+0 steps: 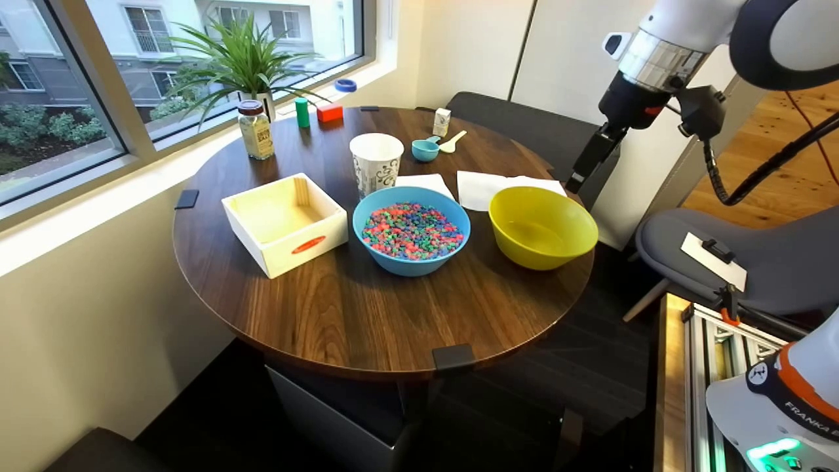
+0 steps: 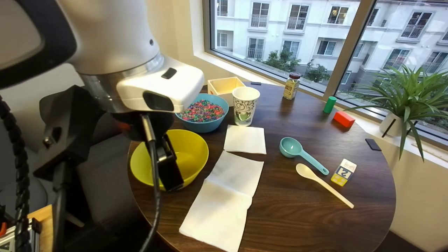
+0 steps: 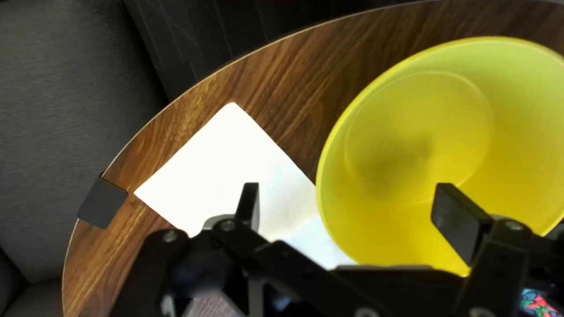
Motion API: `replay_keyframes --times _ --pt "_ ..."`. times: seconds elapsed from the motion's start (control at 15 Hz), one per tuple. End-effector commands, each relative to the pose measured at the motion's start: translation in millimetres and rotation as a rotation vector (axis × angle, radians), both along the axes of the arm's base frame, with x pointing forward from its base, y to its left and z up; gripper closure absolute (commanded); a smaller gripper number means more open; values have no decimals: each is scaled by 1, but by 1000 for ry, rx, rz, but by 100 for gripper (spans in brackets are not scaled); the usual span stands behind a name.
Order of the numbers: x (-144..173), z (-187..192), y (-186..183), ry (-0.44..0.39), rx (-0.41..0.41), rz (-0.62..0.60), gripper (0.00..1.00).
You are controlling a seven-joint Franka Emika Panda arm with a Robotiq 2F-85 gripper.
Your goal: Move the yellow bowl to the right, use the tissue to wipe the inside of the yellow bowl
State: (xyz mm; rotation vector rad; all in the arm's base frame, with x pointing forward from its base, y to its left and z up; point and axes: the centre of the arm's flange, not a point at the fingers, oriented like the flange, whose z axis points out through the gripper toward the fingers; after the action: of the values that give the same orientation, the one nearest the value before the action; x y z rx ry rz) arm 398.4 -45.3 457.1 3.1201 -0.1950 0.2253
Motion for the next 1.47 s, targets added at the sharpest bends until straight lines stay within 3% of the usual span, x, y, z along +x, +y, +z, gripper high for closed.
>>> replay_keyframes --times 0.0,0.6,0.67,0.8,0.87,1.4 --pt "-5 -20 -10 -22 50 35 0" --pt "15 -43 -13 -47 134 86 0" --pt "17 -47 -13 -47 144 87 4" --pt "19 -53 -13 -44 159 88 28" --pt "20 -55 -13 -42 164 90 31" --pt "19 -66 -21 -26 196 82 93"
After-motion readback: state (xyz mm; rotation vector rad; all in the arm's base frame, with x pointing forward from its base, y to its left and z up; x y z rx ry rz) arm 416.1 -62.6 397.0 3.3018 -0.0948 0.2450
